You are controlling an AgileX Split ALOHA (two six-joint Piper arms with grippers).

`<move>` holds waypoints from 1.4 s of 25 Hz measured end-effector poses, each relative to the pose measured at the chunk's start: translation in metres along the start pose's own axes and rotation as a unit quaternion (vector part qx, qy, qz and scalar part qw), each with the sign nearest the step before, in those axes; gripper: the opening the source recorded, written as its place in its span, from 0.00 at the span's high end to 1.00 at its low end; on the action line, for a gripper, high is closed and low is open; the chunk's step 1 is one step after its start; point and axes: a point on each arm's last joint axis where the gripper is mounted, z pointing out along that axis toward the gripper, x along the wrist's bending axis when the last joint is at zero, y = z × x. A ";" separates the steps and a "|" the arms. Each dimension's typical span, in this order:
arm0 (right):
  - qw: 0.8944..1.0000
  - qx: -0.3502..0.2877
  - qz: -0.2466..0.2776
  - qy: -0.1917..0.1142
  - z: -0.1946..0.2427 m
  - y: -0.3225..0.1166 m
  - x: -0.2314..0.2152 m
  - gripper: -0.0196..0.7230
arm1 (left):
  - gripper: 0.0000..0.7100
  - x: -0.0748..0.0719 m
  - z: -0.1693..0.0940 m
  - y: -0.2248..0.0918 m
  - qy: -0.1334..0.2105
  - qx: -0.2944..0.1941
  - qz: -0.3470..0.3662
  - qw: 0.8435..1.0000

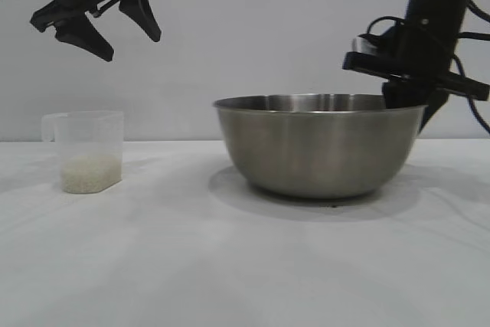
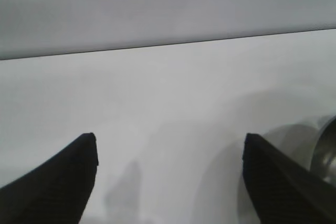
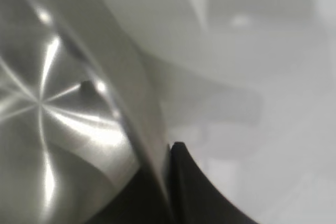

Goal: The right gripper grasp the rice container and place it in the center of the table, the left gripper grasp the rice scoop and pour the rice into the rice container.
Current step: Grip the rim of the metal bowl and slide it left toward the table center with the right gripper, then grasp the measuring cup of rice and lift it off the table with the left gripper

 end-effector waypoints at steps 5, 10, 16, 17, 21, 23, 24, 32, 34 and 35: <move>1.000 0.000 0.000 -0.001 0.000 0.000 0.000 0.90 | 0.29 0.000 0.000 0.000 0.000 0.000 0.000 1.000; 1.000 -0.001 0.000 0.000 -0.001 0.000 0.000 0.41 | 0.29 0.000 0.000 0.000 -0.001 0.001 0.000 1.000; 0.999 -0.040 -0.018 -0.021 -0.037 -0.006 0.007 0.27 | 0.29 0.000 0.000 0.000 -0.001 0.001 0.000 1.000; 0.998 -0.054 -0.024 -0.028 -0.049 -0.009 0.009 0.27 | 0.29 0.000 0.000 0.000 -0.001 0.001 0.000 1.000; 0.993 -0.094 -0.044 -0.061 -0.090 -0.021 0.015 0.27 | 0.29 -0.001 0.000 0.000 -0.003 0.003 0.000 1.000; 0.989 -0.114 -0.046 -0.083 -0.110 -0.029 0.017 0.27 | 0.29 -0.001 0.000 0.000 -0.003 0.003 0.000 1.000; 0.986 -0.128 -0.045 -0.096 -0.123 -0.034 0.018 0.27 | 0.29 -0.001 0.000 0.000 -0.003 0.003 0.000 1.000; 0.964 -0.232 0.008 -0.131 -0.209 -0.081 0.008 0.27 | 0.29 -0.001 0.000 -0.001 -0.008 0.007 0.000 1.000; 0.956 -0.258 0.013 -0.137 -0.230 -0.098 0.008 0.27 | 0.29 -0.001 0.000 -0.001 -0.008 0.007 0.000 1.000; 0.953 -0.269 0.015 -0.140 -0.239 -0.108 0.008 0.27 | 0.29 -0.001 0.000 -0.001 -0.008 0.007 0.000 1.000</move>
